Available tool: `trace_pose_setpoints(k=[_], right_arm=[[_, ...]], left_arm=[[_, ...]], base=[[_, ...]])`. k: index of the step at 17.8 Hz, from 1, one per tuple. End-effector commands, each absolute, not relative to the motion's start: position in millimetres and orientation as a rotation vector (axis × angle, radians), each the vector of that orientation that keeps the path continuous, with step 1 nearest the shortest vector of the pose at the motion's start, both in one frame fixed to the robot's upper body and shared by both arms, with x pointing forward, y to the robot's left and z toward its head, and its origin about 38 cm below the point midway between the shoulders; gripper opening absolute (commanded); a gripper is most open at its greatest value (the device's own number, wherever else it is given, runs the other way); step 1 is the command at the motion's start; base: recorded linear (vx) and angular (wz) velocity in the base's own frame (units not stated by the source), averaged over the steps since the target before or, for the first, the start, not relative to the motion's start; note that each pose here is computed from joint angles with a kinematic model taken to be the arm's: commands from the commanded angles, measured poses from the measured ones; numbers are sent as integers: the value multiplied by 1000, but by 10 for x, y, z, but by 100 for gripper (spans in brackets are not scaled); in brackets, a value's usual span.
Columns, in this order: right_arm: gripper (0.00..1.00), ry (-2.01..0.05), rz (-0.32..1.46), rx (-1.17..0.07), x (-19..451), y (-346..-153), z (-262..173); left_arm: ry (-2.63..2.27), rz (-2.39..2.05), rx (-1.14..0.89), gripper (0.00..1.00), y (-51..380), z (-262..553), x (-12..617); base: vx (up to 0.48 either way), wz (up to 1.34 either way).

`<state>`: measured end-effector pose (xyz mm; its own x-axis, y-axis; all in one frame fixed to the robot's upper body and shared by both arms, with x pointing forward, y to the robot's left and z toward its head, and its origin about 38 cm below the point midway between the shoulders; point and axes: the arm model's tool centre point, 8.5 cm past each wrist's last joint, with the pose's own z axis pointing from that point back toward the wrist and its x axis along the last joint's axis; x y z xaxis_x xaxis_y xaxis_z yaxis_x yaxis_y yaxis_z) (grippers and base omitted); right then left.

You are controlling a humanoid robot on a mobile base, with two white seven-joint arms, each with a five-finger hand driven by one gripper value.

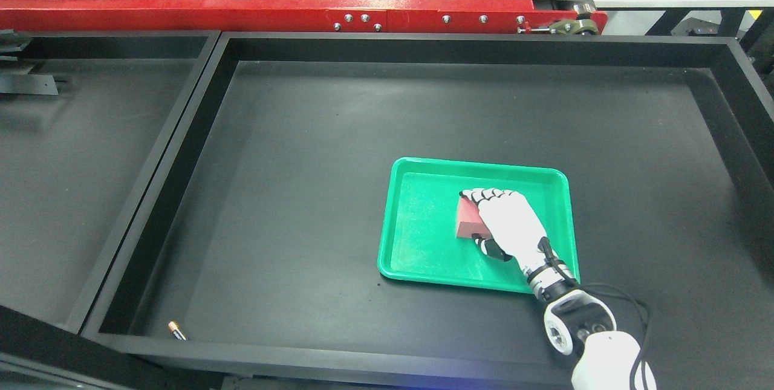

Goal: Pick pink block from left shelf to tray
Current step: 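Close the right hand fingers around the pink block, then lift the pink block out of the green tray with the right hand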

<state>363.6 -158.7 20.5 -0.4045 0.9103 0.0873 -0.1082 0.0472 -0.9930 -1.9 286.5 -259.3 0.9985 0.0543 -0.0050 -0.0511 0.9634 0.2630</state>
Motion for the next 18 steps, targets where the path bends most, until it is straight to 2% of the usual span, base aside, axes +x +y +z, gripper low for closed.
trace_pose_setpoints(k=[1, 2, 5, 10, 14, 18], right_arm=[[2, -1507, 1471, -903, 3633, -1685, 224], [2, -1529, 1431, -934, 3646, -1752, 274], [2, -1631, 1343, -1013, 3660, -1789, 442], [2, -1865, 1074, -1191, 3475, -1926, 816], [2, -1923, 915, -1200, 3255, -2054, 973], [2, -1919, 876, -1177, 3162, -2085, 954]], left_arm=[[-35, 56, 281, 100, 2972, -2580, 230], [-37, 56, 281, 100, 2972, -2579, 240], [-35, 56, 281, 100, 2972, -2580, 230], [-35, 56, 281, 100, 2972, -2580, 230], [-37, 56, 281, 100, 2972, -2579, 240], [-35, 56, 281, 100, 2972, -2580, 230]], base=[[0, 0], [0, 0], [0, 0], [0, 0], [0, 0], [-23, 17]])
